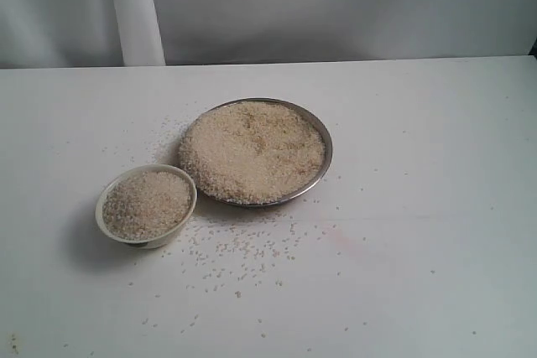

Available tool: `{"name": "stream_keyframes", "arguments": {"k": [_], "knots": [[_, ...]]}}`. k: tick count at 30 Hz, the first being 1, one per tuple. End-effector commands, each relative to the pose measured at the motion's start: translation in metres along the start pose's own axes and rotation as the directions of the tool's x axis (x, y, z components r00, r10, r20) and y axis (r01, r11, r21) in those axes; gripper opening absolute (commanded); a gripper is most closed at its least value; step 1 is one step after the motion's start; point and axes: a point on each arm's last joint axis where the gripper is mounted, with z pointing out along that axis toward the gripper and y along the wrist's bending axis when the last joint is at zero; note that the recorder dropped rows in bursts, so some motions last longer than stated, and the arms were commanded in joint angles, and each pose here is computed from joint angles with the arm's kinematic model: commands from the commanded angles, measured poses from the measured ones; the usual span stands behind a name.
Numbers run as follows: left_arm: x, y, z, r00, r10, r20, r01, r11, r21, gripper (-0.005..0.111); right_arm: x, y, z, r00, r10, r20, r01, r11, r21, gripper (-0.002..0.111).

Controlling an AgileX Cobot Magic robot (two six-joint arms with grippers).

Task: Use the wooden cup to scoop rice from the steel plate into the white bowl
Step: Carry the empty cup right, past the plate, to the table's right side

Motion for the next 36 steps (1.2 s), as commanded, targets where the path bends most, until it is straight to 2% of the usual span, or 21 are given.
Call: {"name": "stream_keyframes", "arguments": {"k": [1, 4, 8, 13, 16, 22, 26, 27, 30, 36], "knots": [[0.0, 0.0, 0.0, 1.0, -0.003, 0.0, 0.003, 1.0, 0.005, 0.0, 0.024, -0.025, -0.021, 0.993, 0.119, -0.01, -0.118, 0.992, 0.047, 0.0], [0.0, 0.0, 0.0, 1.0, -0.003, 0.0, 0.003, 1.0, 0.005, 0.0, 0.048, -0.036, -0.023, 0.982, 0.181, -0.053, -0.177, 0.982, 0.073, 0.0], [0.0, 0.0, 0.0, 1.0, -0.003, 0.0, 0.003, 1.0, 0.005, 0.0, 0.084, -0.035, -0.021, 0.971, 0.231, -0.055, -0.224, 0.968, 0.113, 0.0], [0.0, 0.0, 0.0, 1.0, -0.003, 0.0, 0.003, 1.0, 0.005, 0.0, 0.133, -0.018, -0.01, 0.954, 0.287, 0.086, -0.298, 0.943, 0.15, 0.0], [0.0, 0.0, 0.0, 1.0, -0.003, 0.0, 0.003, 1.0, 0.005, 0.0, 0.164, -0.007, -0.002, 0.923, 0.347, 0.167, -0.376, 0.905, 0.197, 0.0], [0.0, 0.0, 0.0, 1.0, -0.003, 0.0, 0.003, 1.0, 0.005, 0.0, 0.223, 0.016, 0.021, 0.863, 0.472, 0.179, -0.503, 0.832, 0.232, 0.0], [0.0, 0.0, 0.0, 1.0, -0.003, 0.0, 0.003, 1.0, 0.005, 0.0, 0.237, 0.031, 0.029, 0.872, 0.44, 0.217, -0.481, 0.853, 0.203, 0.0], [0.0, 0.0, 0.0, 1.0, -0.003, 0.0, 0.003, 1.0, 0.005, 0.0, 0.239, 0.039, 0.031, 0.905, 0.366, 0.215, -0.404, 0.9, 0.165, 0.0], [0.0, 0.0, 0.0, 1.0, -0.003, 0.0, 0.003, 1.0, 0.005, 0.0, 0.233, 0.051, 0.034, 0.897, 0.35, 0.27, -0.373, 0.927, 0.039, 0.0], [0.0, 0.0, 0.0, 1.0, -0.003, 0.0, 0.003, 1.0, 0.005, 0.0, 0.244, 0.046, 0.04, 0.905, 0.371, 0.209, -0.398, 0.912, 0.104, 0.0]]}}
